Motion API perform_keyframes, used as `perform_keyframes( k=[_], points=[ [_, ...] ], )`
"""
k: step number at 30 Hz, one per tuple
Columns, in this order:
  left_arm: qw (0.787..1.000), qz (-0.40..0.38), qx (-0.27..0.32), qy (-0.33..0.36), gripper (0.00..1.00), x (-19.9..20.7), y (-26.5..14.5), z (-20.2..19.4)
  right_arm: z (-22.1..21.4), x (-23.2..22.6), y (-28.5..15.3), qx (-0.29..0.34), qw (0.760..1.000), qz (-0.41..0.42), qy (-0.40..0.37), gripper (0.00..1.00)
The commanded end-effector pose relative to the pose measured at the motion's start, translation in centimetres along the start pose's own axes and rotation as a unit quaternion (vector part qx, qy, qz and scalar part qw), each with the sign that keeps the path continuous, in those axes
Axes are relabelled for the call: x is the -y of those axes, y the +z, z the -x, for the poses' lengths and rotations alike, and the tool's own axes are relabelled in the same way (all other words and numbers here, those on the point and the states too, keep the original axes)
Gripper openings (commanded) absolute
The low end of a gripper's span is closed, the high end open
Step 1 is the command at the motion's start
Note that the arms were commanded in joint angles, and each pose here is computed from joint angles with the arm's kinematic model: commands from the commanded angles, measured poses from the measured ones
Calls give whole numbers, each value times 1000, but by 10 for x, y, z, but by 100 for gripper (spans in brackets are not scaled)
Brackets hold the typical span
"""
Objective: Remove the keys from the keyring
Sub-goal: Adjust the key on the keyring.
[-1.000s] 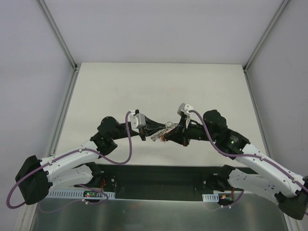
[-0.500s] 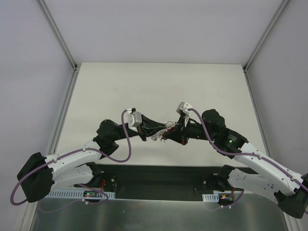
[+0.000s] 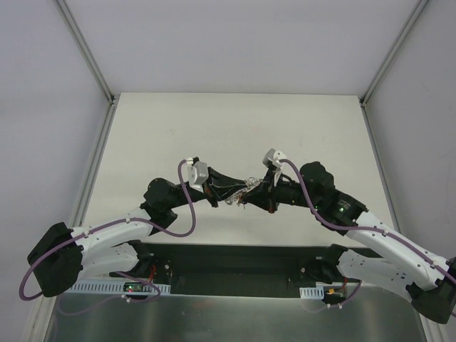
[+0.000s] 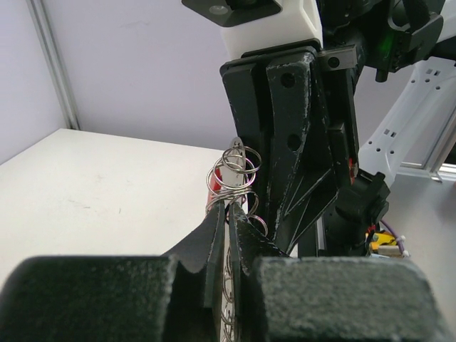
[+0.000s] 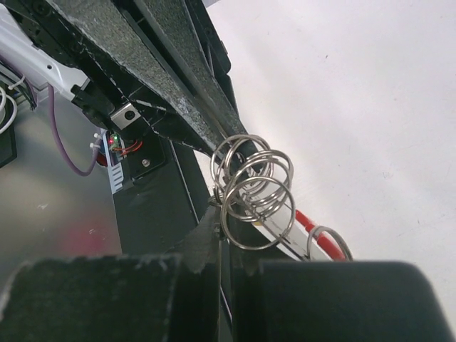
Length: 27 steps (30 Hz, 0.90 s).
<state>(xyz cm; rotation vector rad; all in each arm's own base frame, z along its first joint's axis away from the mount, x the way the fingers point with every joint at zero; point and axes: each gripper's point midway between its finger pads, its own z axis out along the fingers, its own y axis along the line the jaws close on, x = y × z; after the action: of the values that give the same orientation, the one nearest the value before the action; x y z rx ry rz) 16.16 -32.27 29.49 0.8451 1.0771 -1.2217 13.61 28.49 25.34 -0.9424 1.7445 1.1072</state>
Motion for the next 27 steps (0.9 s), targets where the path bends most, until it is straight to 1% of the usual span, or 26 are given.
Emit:
perform_keyframes(
  k=[1, 11, 16, 23, 24, 27],
  points=[
    [997, 25, 66, 32, 0, -7, 2, 39, 9, -9, -2, 25, 1000, 17, 1, 1],
    [994, 65, 76, 34, 0, -19, -3, 43, 10, -14, 2, 29, 999, 33, 8, 1],
    [995, 49, 84, 27, 0, -12, 0, 50, 5, -6, 6, 23, 1000, 17, 10, 1],
    [996, 19, 92, -10, 0, -2, 3, 50, 14, 2, 6, 35, 999, -6, 1, 1],
    [995, 16, 102, -10, 0, 0, 2, 54, 15, 2, 6, 36, 999, -6, -1, 1],
    [994, 5, 107, -23, 0, 4, 2, 53, 14, 4, 7, 35, 999, -11, 1, 1]
  ],
)
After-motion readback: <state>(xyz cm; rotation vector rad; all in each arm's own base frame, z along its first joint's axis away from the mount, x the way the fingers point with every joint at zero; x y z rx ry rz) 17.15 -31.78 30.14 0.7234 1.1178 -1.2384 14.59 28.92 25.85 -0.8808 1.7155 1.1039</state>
